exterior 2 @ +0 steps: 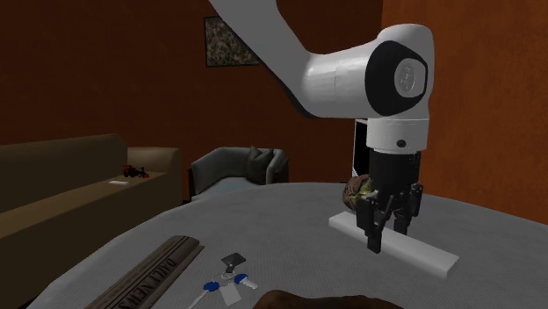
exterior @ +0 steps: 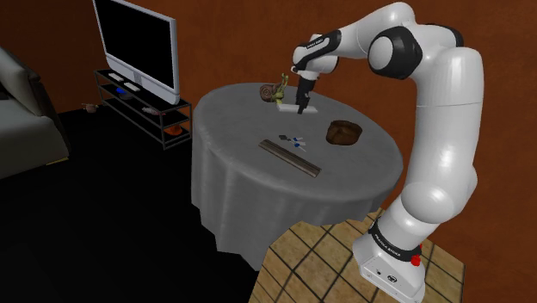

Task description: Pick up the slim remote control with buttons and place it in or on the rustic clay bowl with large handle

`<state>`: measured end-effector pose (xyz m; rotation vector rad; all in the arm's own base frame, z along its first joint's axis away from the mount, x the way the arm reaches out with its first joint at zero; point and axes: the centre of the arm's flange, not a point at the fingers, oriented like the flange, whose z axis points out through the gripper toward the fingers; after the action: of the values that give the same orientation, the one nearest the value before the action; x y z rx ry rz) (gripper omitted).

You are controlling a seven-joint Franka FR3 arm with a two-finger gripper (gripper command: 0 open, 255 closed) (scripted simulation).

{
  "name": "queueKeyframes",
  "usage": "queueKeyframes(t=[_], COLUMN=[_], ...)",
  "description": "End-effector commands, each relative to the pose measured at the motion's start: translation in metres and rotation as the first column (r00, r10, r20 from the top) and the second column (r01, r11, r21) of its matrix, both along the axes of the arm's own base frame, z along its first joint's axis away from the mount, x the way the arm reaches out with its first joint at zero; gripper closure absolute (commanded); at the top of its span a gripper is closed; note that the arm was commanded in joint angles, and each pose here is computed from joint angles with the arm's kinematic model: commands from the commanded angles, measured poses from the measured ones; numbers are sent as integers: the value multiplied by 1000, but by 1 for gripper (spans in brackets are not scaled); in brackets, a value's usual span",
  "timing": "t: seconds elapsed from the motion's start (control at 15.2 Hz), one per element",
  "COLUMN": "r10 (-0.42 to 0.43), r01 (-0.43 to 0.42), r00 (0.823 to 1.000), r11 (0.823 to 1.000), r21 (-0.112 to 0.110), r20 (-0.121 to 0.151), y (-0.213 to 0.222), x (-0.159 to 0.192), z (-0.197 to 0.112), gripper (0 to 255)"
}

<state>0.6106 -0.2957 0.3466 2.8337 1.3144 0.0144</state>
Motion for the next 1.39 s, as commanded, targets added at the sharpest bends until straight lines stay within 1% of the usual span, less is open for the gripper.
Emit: queueKeyframes(t=[0.0,1.32], r10=[0,0], r01=[0,0], r00=[1000,1000], r11=[1000,1000], r21=[0,0], r20=[0,0], y=[0,0], x=[0,0], z=[11,117], gripper=[255,255])
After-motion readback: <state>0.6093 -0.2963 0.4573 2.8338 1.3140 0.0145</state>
